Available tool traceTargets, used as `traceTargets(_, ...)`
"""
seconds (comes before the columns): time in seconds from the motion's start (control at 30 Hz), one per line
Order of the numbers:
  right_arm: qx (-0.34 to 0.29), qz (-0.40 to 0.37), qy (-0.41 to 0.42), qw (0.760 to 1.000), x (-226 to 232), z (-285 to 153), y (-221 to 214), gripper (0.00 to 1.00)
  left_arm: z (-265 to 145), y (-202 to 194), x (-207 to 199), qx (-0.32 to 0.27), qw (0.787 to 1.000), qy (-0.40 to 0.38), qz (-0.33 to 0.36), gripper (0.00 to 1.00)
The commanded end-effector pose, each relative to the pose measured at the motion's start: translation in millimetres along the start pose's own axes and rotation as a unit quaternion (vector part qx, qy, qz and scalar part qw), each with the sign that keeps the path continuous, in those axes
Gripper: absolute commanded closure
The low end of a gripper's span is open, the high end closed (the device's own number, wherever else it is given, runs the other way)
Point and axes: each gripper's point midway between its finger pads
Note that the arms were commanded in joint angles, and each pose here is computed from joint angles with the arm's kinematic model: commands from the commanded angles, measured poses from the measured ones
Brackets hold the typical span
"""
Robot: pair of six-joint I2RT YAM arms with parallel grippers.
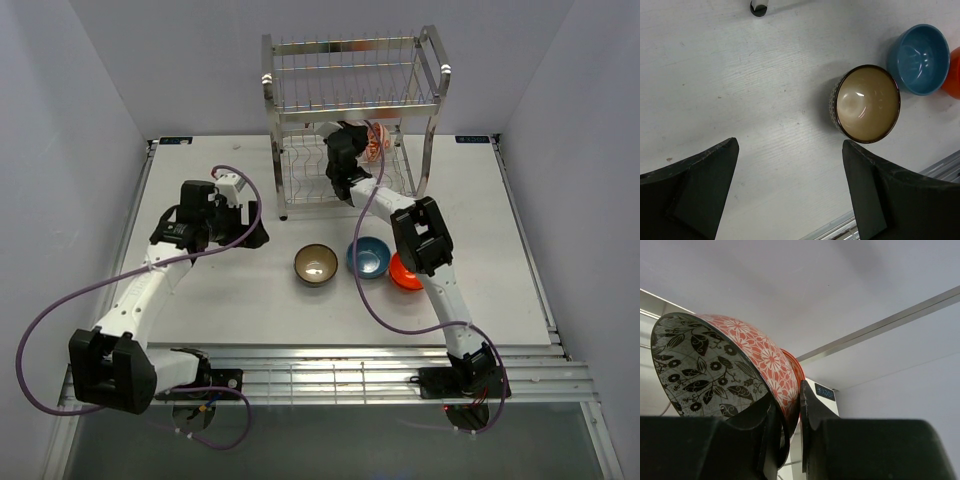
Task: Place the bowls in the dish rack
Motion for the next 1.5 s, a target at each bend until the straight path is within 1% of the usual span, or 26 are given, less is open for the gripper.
traceTargets(0.0, 0.019, 0.039, -0.043, 0.998, -34.9, 9.4, 4.0, 0.92, -9.2, 7.0, -2.8, -0.024, 1.000, -0.005, 0.010, 0.05)
traceTargets(0.23, 0.048, 0.030, -0.037, 0.998, -31.3, 12.6, -8.1, 0.92, -13.6, 6.0, -3.6, -0.029, 1.000, -0.007, 0.009, 0.05)
traceTargets(0.27, 0.051, 0.043, -0.042, 0.997, -36.0, 14.2, -6.5, 0.92, -13.7, 5.1, -3.1, -0.029, 1.000, -0.008, 0.008, 0.05)
traceTargets(0.33, 0.065, 0.037, -0.031, 0.997, -29.4, 17.0, -12.0, 0.92, -15.1, 5.6, -3.2, -0.032, 0.999, -0.008, 0.009, 0.05)
traceTargets(0.37, 0.066, 0.046, -0.037, 0.996, -35.8, 18.8, -9.5, 0.92, -15.3, 5.5, -2.7, -0.032, 0.999, -0.007, 0.009, 0.05)
traceTargets(0.57, 0.086, 0.048, -0.039, 0.994, -29.6, 19.4, -17.0, 0.92, -16.7, -1.7, 0.6, -0.031, 0.999, -0.008, 0.007, 0.05)
traceTargets(0.73, 0.103, 0.045, -0.057, 0.992, -28.3, 21.2, -23.3, 0.92, -16.7, -2.6, 1.7, -0.031, 0.999, -0.008, 0.007, 0.05)
traceTargets(1.03, 0.103, 0.036, -0.073, 0.991, -28.3, 18.4, -22.2, 0.92, -16.2, -5.4, 3.8, -0.030, 0.999, -0.012, 0.003, 0.05)
traceTargets(1.23, 0.091, 0.052, -0.075, 0.992, -27.6, 16.8, -12.4, 0.89, -18.2, -5.1, 3.4, -0.035, 0.999, -0.014, 0.004, 0.05)
traceTargets(1.3, 0.086, 0.072, -0.074, 0.991, -29.4, 15.7, -6.9, 0.88, -18.0, -6.9, 4.4, -0.033, 0.999, -0.013, 0.003, 0.05)
traceTargets(1.37, 0.083, 0.073, -0.063, 0.992, -25.5, 14.2, -3.9, 0.87, -18.6, -6.8, 4.8, -0.034, 0.999, -0.013, 0.004, 0.05)
traceTargets(1.47, 0.077, 0.082, -0.064, 0.992, -27.0, 12.8, 0.6, 0.87, -18.2, -6.7, 6.3, -0.033, 0.999, -0.012, 0.003, 0.05)
Point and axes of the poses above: each gripper's point midway between its finger pads, its own z axis out along the fingers, its own x axis along the line the jaws close on, y = z × x, and after that the axes turned 14 degrees about -z, right-handed
